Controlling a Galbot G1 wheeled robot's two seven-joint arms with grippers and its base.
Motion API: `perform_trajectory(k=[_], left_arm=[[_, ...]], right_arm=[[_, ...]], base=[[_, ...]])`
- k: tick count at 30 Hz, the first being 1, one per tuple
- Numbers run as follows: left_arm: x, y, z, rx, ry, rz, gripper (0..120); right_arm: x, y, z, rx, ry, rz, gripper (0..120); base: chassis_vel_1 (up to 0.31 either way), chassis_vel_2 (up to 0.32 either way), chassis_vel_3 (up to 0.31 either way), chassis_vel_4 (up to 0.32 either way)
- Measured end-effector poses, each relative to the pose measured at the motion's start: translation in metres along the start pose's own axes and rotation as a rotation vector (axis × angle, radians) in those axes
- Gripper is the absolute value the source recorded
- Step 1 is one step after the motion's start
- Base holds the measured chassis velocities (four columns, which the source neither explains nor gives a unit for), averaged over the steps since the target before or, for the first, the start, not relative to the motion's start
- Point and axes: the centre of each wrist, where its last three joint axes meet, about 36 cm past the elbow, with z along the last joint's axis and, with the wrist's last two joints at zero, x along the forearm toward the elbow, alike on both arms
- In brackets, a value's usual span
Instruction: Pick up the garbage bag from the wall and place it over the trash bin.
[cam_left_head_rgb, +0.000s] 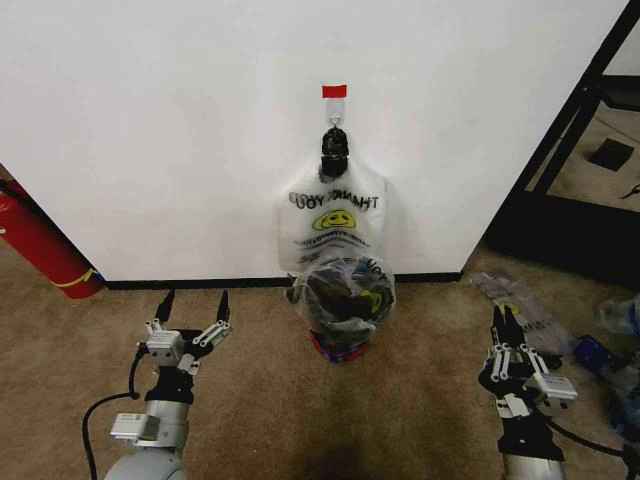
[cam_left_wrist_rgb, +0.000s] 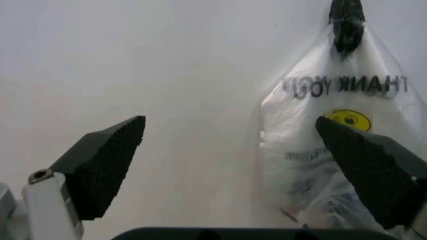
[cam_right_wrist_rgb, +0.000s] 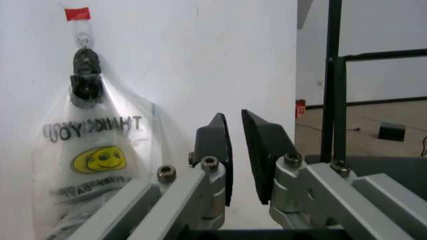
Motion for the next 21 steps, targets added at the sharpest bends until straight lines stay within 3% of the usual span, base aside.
perform_trajectory(k=[21], left_arm=[[0.007, -0.013, -0.004, -0.006, 0.009, 0.0, 100]], right_arm=[[0.005, 0.004, -0.004, 0.006, -0.011, 0.017, 1]], base=[[0.0, 0.0, 0.0, 0.0]])
